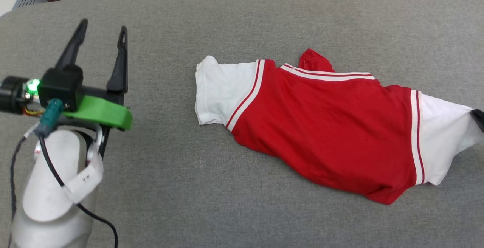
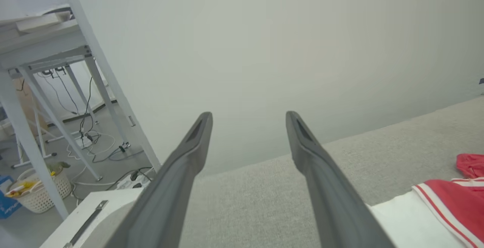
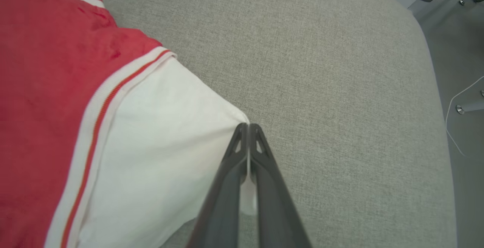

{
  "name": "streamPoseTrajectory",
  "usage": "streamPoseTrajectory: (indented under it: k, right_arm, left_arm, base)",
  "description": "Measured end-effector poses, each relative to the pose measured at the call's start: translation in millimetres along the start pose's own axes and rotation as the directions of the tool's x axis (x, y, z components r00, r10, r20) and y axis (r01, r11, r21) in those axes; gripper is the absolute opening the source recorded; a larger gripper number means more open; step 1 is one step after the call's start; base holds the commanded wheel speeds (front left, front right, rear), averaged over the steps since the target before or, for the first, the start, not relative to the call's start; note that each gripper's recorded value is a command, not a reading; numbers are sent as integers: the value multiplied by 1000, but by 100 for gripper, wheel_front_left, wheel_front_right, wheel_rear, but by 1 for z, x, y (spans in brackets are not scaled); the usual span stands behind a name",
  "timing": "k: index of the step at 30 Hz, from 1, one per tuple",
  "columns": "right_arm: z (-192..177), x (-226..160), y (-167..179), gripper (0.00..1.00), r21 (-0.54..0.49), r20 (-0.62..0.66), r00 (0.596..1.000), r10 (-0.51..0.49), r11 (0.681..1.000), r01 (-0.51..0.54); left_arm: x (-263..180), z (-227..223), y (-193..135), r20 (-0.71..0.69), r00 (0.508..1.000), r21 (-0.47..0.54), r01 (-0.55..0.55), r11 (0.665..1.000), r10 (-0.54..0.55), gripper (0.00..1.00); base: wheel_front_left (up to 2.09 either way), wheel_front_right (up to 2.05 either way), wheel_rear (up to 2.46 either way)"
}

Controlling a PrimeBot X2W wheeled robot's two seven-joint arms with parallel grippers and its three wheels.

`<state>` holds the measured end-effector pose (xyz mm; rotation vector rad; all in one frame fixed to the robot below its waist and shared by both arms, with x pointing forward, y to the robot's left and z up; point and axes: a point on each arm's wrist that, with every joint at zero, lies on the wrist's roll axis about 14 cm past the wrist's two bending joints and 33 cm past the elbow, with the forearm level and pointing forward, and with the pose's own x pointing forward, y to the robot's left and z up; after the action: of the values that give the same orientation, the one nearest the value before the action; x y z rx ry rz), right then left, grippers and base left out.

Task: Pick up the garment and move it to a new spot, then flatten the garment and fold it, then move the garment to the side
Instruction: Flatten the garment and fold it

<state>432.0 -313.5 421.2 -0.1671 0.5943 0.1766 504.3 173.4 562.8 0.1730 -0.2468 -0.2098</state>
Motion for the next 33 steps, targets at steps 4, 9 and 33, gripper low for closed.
streamPoseTrajectory:
  k: [4,9,33]
  right_arm:
    - [1,-4,2,0,0,16,1000,6,1000,-6]
    - [6,-7,6,0,-13,37,999,16,1000,-15]
    - [2,12,19,0,-43,5,998,59,997,-59]
  left_arm:
    - [37,18,-5,-4,997,45,78,996,-78,100]
    - [66,4,-41,-174,954,18,253,967,-246,100]
    - [41,-145,-120,-857,210,-358,413,837,-470,100]
  base:
    - [0,0,0]
    - [0,0,0]
    - [0,0,0]
